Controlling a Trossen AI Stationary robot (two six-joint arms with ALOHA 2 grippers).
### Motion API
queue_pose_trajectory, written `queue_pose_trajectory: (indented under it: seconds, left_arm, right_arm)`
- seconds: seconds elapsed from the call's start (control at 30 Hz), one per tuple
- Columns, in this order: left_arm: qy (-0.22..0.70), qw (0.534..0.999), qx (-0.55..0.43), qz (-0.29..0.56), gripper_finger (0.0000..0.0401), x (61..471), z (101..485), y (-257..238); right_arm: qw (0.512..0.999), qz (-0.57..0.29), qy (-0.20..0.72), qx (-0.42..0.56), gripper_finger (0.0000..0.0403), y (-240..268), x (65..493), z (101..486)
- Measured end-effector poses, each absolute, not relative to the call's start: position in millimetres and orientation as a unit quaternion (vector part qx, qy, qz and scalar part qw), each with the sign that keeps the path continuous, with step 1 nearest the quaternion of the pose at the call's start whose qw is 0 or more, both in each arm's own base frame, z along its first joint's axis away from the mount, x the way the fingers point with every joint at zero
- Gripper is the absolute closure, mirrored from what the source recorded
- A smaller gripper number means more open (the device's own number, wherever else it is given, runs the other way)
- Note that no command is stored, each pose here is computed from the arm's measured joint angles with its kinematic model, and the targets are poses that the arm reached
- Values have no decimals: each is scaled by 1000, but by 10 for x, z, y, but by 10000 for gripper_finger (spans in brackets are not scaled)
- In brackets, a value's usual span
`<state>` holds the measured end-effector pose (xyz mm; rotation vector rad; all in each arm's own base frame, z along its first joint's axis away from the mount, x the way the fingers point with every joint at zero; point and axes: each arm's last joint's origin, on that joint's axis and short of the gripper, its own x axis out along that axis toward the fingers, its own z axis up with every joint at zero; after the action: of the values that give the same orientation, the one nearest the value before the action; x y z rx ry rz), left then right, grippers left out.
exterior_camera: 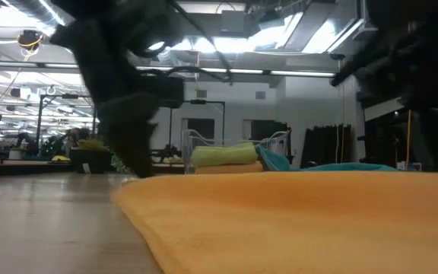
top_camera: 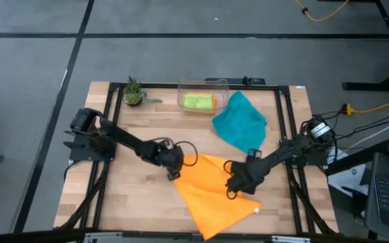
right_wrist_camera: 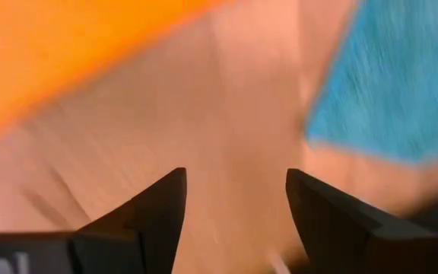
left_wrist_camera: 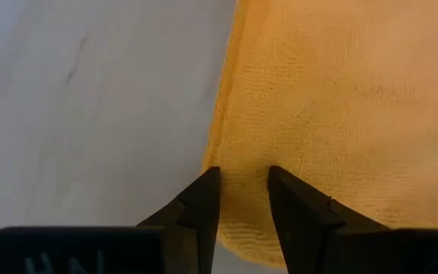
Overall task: Fold microfiber towels
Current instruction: Fold the orange microfiber cloth
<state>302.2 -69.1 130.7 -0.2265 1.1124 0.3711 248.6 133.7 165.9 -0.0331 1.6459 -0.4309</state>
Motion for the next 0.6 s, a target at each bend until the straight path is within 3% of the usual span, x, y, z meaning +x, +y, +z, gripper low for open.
queue_pose_trajectory:
  seconds: [0.3,0.6]
  left_arm:
    - [551,787,-127,248,293,2793,1291,-895]
    - [572,745,-159,304,293,2640,1272,-964]
  right_arm:
    - [781,-208,581,-92,173,1340,2772,1681]
    - [831,-227,502,-83,173,1351,2930,1712]
